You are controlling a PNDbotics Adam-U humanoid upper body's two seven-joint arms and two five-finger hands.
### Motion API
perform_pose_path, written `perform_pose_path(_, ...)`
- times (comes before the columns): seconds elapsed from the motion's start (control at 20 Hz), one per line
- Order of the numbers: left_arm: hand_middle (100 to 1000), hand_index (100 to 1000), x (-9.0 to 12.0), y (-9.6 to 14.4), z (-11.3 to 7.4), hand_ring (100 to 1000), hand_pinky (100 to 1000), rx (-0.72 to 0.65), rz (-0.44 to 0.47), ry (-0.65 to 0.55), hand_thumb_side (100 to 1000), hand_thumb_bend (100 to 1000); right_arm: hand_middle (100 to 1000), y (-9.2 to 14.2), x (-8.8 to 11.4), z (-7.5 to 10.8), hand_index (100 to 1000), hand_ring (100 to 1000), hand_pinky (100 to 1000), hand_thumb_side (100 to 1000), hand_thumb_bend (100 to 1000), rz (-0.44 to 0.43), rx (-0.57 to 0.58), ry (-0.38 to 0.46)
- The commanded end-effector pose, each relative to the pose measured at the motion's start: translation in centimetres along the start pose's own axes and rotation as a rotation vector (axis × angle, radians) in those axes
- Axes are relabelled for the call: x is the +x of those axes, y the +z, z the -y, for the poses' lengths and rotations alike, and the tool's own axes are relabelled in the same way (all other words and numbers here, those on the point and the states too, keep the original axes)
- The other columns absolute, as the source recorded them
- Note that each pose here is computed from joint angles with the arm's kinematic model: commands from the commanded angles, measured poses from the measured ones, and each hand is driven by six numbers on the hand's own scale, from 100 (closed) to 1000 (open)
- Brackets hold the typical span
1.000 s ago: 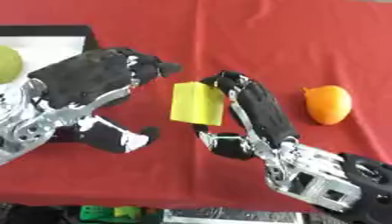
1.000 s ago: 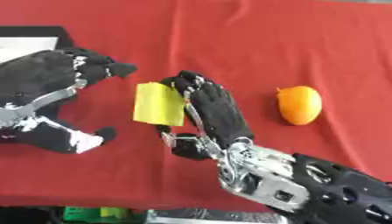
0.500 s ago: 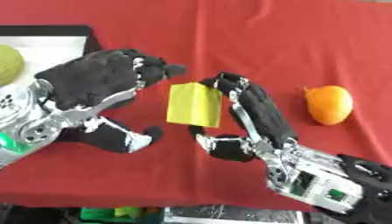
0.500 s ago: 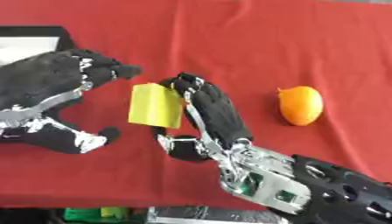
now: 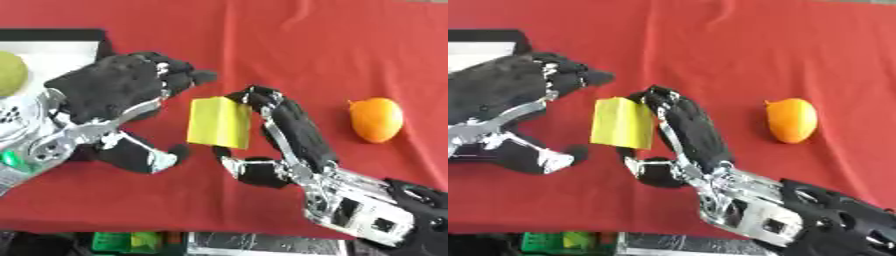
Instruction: Pick up the objects with one hand, pass them to the other hand, and then place them into the box on the other side of the table.
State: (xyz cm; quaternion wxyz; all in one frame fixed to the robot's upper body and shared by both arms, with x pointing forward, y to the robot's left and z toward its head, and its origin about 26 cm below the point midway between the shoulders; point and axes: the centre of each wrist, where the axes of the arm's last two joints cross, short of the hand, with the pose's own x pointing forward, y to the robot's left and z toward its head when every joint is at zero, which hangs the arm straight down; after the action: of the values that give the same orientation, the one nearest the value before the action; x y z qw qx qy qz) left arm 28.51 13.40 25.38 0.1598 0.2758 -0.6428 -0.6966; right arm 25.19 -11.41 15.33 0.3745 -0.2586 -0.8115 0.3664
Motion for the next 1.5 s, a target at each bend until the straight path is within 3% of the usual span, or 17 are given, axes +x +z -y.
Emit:
perform_pose_path(0.05, 800, 1000, 0.29, -0.06, -0.80, 823, 919, 0.000, 0.024, -0.008, 263, 300, 430, -0.21, 0.04, 0.52, 514, 624, 145, 100, 156, -0.063, -0.124, 0.072)
perform_pose_path(0.3, 804, 1000, 0.47, -0.22, -0.93, 826, 923, -0.036, 0.050, 0.009, 262, 290, 430, -0.19, -0.06, 0.57, 514, 624, 146, 100, 165, -0.057, -0.129, 0.081)
perform_pose_path(0.65, 806, 1000, 0.53, -0.32, -1.08, 829, 925, -0.027, 0.017, -0.006, 271, 310, 428, -0.05, -0.06, 0.43, 512, 623, 144, 100, 152, -0.042, -0.123, 0.069)
perform_pose_path(1.5, 810, 1000, 1.26, -0.84, -1.01, 835, 928, -0.046, 0.016, -0.026, 290, 317, 427, 0.44, -0.38, 0.21, 510, 621, 155, 100, 140, 0.053, -0.125, 0.045)
